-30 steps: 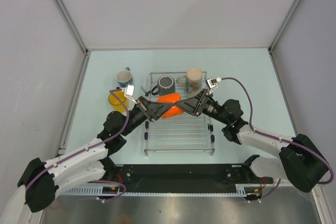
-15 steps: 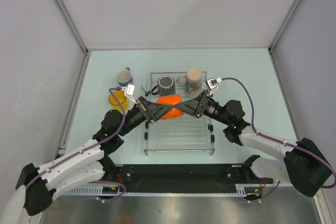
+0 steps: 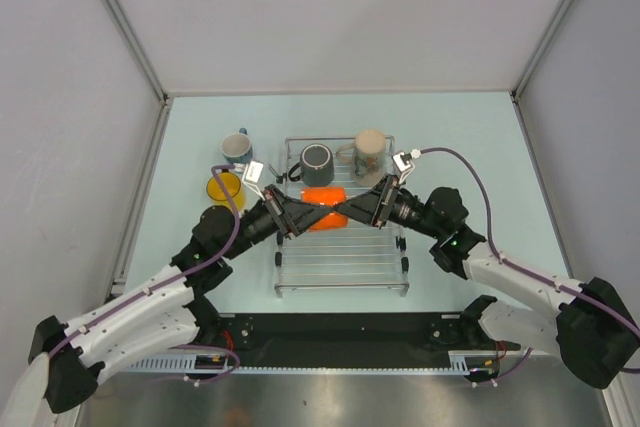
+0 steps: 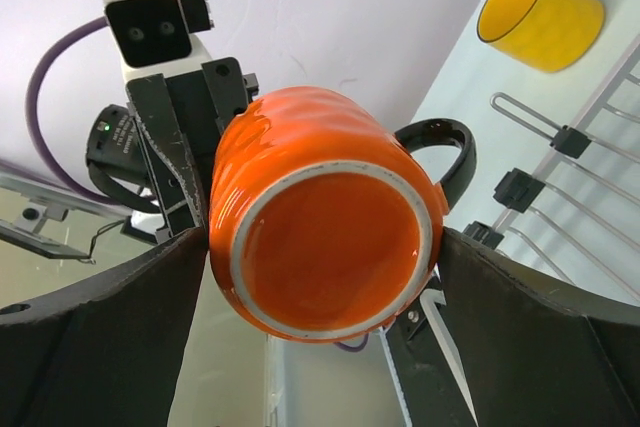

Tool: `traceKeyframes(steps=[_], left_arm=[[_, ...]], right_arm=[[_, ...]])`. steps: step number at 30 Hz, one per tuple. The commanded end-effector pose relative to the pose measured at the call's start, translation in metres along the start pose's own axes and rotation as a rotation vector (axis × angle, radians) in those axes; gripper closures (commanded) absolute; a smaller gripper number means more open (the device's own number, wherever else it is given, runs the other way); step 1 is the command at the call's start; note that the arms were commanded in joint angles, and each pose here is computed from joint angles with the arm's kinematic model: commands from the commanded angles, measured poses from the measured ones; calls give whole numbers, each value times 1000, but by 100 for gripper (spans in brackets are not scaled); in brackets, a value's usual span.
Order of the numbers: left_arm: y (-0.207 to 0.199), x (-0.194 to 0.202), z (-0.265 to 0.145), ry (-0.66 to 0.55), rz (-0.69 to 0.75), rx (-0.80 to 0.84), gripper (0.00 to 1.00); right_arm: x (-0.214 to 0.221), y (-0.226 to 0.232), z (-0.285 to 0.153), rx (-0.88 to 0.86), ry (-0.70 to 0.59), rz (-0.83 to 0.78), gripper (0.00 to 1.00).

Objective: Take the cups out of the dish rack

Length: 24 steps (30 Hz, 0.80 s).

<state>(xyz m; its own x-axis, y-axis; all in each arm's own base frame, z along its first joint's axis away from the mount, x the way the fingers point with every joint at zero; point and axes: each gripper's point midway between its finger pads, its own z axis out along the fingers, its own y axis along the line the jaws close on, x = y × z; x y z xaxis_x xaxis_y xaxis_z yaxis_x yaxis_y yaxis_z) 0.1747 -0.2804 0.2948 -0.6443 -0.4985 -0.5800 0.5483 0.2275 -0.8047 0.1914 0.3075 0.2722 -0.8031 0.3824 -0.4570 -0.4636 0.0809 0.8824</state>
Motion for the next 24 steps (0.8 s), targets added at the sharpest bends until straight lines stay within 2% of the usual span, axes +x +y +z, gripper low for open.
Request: traceKeyframes(steps=[1,5,14,21,24], left_arm=[[-24,-32,-2,-79,115,0,100],[-28,-41,-7,-93,152,-24,100],[-30,-63,-19,-131,219,-111,100],[-22,-87,-41,-163,301,-276,100],[-14,-100,-54,-165,344,-401,100]], right_arm=[[-21,16,-3,7,-39,-104,0],[-36,1,-11,95,-71,-103,0],[-50,-7,-21,150,-104,-113,0],[-52,-10,-26,182,-114,-147,0],[-53,-11,-27,200,-113,-157,0]])
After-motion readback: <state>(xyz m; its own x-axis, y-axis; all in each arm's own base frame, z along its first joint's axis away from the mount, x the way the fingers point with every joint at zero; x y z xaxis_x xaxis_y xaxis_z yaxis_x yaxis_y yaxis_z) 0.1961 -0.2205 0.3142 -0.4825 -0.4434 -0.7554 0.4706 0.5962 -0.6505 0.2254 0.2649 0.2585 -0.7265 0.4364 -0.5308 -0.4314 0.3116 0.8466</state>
